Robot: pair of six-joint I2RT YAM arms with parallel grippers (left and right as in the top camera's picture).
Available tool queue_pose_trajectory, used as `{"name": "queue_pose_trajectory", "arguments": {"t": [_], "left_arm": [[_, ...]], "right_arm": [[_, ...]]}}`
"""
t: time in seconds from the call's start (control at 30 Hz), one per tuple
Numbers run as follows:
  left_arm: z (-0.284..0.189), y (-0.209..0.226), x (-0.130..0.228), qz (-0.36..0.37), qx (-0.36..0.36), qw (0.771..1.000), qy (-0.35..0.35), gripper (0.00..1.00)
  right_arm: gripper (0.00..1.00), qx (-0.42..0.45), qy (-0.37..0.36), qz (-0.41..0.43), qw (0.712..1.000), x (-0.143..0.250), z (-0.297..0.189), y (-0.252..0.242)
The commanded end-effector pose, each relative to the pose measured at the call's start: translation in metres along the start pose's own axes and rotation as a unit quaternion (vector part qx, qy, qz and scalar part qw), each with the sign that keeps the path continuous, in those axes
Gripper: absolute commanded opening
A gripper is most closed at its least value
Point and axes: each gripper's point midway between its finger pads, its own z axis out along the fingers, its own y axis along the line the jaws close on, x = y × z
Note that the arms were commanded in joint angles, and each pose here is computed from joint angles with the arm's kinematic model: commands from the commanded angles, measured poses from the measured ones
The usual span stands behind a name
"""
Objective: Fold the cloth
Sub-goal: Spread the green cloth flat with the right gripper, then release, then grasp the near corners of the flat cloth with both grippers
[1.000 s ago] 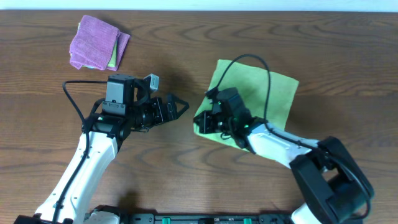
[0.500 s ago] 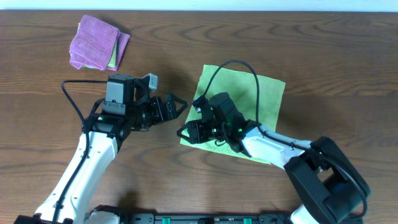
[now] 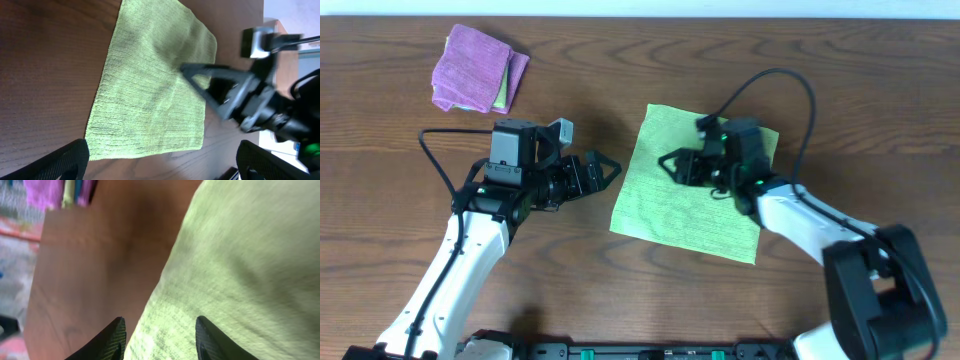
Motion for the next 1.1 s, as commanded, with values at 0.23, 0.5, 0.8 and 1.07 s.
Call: {"name": "queue_pose_trajectory", "arguments": {"t": [0.23,0.5,0.8,1.07], "left_arm": [[-0.002,-0.006,-0.004,-0.031,0.005,0.999,-0.004,0.95],[-0.007,-0.014,-0.005,-0.030,0.006,0.999,0.006,0.95],[0.010,0.013,0.023,-0.047,-0.042,0.995,0.073,0.95],[0.049,0.045,0.051,-0.081,-0.079,0.982,0.151,0.95]], "right_arm": [[0.45,0.113,-0.024,0.032,0.993,-0.027,-0.078,-0.034],[0.53,0.177,0.040,0.050,0.982,0.021,-0.132,-0.039],[0.55,0.198,0.099,0.080,0.972,0.057,-0.149,-0.041],[0.55,0.210,0.139,0.104,0.962,0.079,-0.156,-0.042]]}}
